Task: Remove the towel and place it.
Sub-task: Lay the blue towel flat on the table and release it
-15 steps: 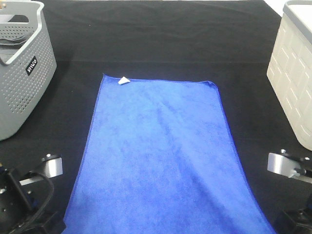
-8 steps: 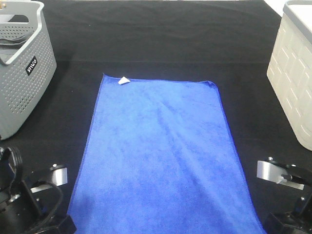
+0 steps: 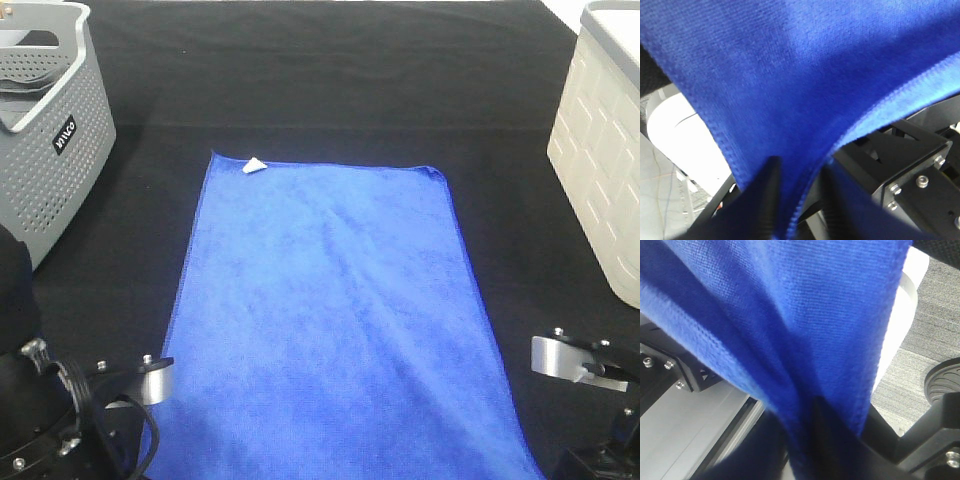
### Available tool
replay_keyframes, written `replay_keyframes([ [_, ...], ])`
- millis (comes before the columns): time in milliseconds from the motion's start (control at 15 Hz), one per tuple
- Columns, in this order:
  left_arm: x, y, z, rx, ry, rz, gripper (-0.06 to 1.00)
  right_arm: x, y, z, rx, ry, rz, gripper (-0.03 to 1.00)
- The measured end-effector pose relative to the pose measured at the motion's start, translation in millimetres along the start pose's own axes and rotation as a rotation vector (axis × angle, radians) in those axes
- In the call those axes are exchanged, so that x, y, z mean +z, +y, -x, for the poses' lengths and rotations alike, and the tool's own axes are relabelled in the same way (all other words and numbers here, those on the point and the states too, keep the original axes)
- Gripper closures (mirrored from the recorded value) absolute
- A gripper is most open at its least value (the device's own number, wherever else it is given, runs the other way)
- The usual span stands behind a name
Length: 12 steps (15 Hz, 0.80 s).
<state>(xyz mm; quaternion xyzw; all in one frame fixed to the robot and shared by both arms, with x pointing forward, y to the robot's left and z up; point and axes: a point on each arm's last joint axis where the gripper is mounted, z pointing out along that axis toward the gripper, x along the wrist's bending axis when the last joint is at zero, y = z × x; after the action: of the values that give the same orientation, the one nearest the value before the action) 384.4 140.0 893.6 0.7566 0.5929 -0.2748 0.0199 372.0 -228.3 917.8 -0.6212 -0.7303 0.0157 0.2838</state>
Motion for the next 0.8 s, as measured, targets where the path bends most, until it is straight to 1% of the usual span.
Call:
replay_keyframes([
  [67,0.0,0.0,0.0,0.000,0.000,0.000,0.70,0.0,0.0,0.0,0.000,0.000,0.000,0.76],
  [133,0.0,0.2,1.6,-0.030,-0.018,0.002,0.39,0.0,0.0,-0.1,-0.001,0.001,0.000,0.54],
  [200,0.0,0.2,1.6,-0.030,-0.018,0.002,0.39,0.0,0.0,-0.1,-0.001,0.001,0.000,0.54],
  [267,0.0,-0.7,2.4,-0.035,-0.026,-0.007,0.29,0.0,0.0,-0.1,-0.001,0.001,0.000,0.41],
  [333,0.0,-2.3,3.2,-0.038,-0.035,-0.026,0.22,0.0,-0.3,-0.2,-0.001,0.002,-0.004,0.36],
  [467,-0.2,-5.0,4.0,-0.038,-0.043,-0.055,0.20,-0.2,-1.0,-0.8,0.001,0.008,-0.012,0.33],
  [533,-1.3,-6.5,5.8,-0.026,-0.053,-0.081,0.20,-8.0,5.8,-4.5,-0.014,0.010,0.016,0.33],
  [600,-1.3,-6.5,5.8,-0.026,-0.053,-0.081,0.20,-8.0,5.8,-4.5,-0.014,0.010,0.016,0.33],
  [667,-5.7,-3.2,11.0,0.000,-0.067,-0.086,0.20,-18.3,14.5,-9.2,-0.035,0.009,0.057,0.33],
  [800,-19.9,12.0,26.1,0.059,-0.089,-0.039,0.20,-41.4,31.2,-18.2,-0.084,-0.008,0.144,0.33],
])
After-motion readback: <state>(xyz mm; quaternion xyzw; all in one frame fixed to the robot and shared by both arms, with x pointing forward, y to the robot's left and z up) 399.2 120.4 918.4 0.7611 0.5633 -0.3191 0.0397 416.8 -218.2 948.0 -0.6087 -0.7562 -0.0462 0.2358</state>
